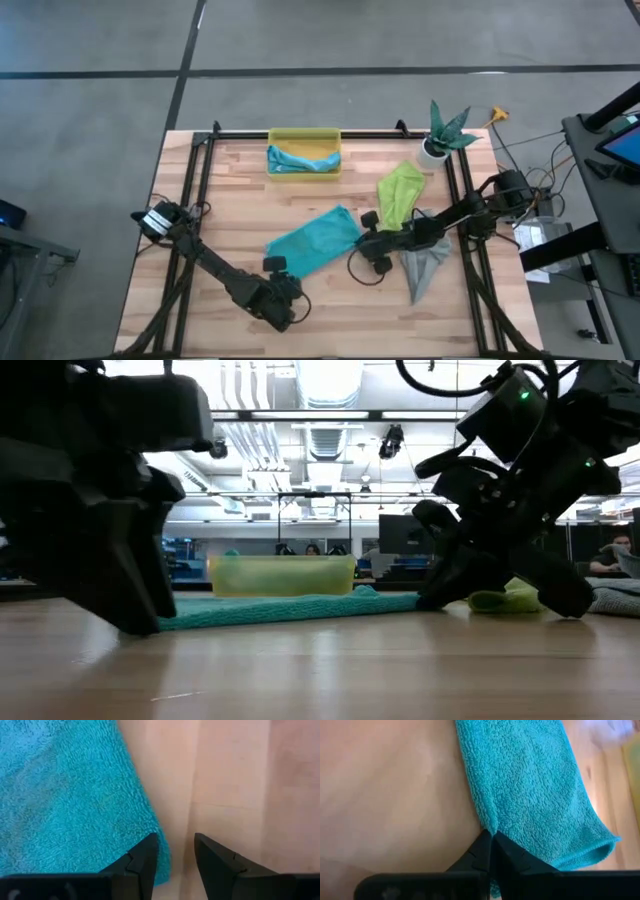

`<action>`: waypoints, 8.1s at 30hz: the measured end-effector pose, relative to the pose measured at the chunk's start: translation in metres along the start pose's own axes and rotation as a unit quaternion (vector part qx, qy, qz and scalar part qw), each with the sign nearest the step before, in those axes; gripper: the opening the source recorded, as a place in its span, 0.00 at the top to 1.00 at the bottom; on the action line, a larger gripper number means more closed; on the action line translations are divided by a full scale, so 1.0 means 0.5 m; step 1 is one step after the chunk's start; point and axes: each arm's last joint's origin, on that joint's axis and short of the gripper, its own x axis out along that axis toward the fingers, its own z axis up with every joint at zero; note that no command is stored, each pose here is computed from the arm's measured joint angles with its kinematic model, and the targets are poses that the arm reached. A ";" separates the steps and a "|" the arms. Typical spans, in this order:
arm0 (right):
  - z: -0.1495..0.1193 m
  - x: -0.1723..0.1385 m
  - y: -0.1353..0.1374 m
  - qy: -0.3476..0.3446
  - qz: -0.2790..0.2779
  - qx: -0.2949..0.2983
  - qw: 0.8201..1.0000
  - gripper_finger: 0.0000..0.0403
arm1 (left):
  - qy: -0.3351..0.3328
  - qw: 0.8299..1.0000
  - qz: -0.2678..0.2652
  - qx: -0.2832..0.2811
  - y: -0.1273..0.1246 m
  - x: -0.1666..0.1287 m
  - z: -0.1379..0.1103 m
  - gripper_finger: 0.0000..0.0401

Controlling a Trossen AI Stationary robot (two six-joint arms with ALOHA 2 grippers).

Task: Roll microfiber towels into tight, uniform cylinder then place into a basket
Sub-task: Roll the light blue towel

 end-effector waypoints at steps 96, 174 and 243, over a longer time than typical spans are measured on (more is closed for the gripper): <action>0.121 -0.116 0.158 -0.038 0.137 0.223 0.964 0.98 | -0.140 0.963 -0.153 0.169 -0.049 0.097 0.161 0.59; 0.093 -0.113 0.152 0.008 0.068 0.184 0.980 0.98 | -0.053 0.985 -0.131 0.097 0.002 0.090 0.174 1.00; 0.119 -0.065 0.119 -0.052 -0.036 0.001 0.998 0.65 | -0.065 0.978 -0.183 0.072 -0.040 0.079 0.155 1.00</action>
